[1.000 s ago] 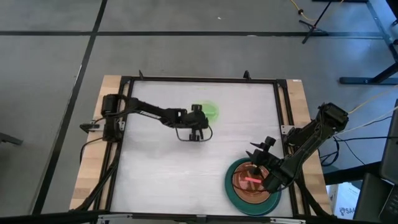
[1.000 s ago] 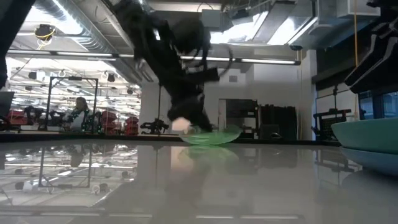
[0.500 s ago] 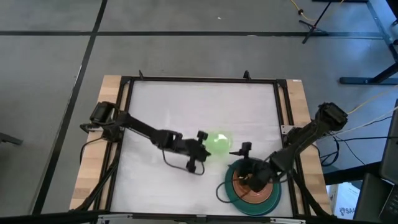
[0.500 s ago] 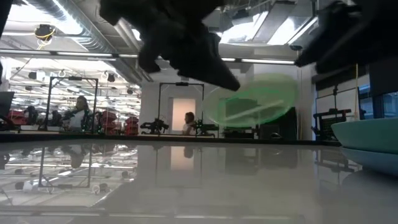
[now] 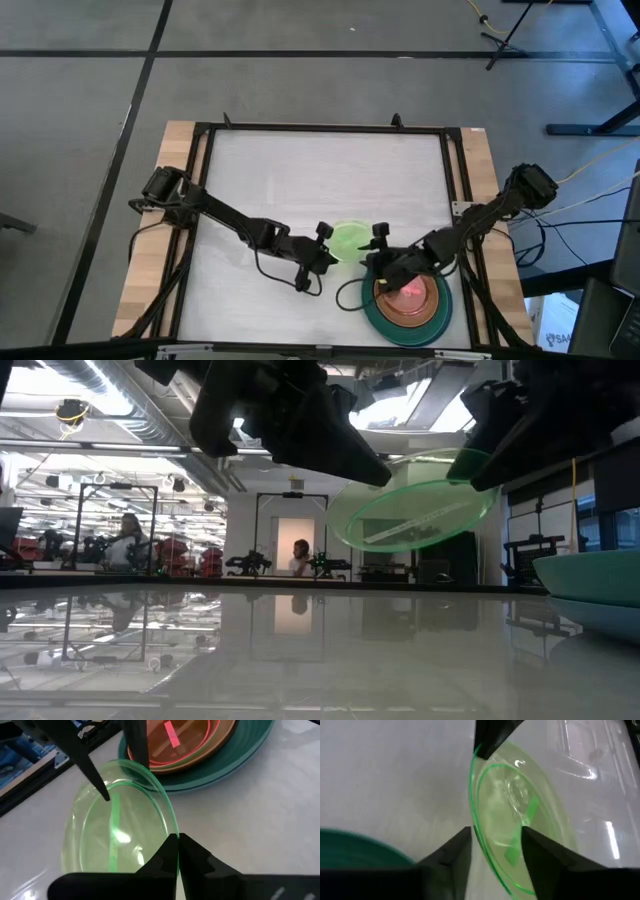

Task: Stack plastic plates
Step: Stack the green plate on top of the pink plate

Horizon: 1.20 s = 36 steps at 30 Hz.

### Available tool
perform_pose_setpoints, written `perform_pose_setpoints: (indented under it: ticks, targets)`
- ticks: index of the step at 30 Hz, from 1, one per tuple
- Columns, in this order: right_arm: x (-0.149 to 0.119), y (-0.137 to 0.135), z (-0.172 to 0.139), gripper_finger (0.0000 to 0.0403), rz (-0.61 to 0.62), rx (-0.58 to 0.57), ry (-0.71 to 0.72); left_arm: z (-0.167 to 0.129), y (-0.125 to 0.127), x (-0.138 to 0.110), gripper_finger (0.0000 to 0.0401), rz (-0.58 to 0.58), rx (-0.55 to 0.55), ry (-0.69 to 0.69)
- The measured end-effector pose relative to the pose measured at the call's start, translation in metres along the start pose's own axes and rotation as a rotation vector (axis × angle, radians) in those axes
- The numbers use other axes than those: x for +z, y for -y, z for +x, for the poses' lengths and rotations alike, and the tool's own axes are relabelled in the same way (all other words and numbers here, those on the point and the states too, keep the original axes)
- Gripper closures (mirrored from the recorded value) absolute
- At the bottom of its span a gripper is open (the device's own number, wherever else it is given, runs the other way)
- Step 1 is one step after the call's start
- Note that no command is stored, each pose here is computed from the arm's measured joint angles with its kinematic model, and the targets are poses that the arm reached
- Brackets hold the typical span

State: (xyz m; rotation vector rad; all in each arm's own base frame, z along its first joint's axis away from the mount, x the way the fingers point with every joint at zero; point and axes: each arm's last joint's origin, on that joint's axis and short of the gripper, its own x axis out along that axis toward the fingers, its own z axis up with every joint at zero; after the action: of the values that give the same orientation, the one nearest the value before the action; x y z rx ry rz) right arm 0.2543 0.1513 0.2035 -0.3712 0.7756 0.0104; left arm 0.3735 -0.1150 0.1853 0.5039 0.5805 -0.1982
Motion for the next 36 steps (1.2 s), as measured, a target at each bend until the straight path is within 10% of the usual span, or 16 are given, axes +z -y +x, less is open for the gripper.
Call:
perform_pose_setpoints:
  ticks: [10,23,36]
  targets:
    - [-0.003,-0.001,-0.001,0.0395,-0.148,-0.001,-0.028,-0.001,0.003,0.003,0.0401,0.003,0.008,0.014]
    - [-0.001,0.001,-0.003,0.0398,-0.177,-0.039,-0.052,-0.029,0.015,0.023,0.03,-0.064,0.102,-0.04]
    - [0.03,-0.043,-0.09,0.04,-0.025,0.156,-0.124,-0.051,0.06,0.036,0.0288,-0.187,0.007,0.046]
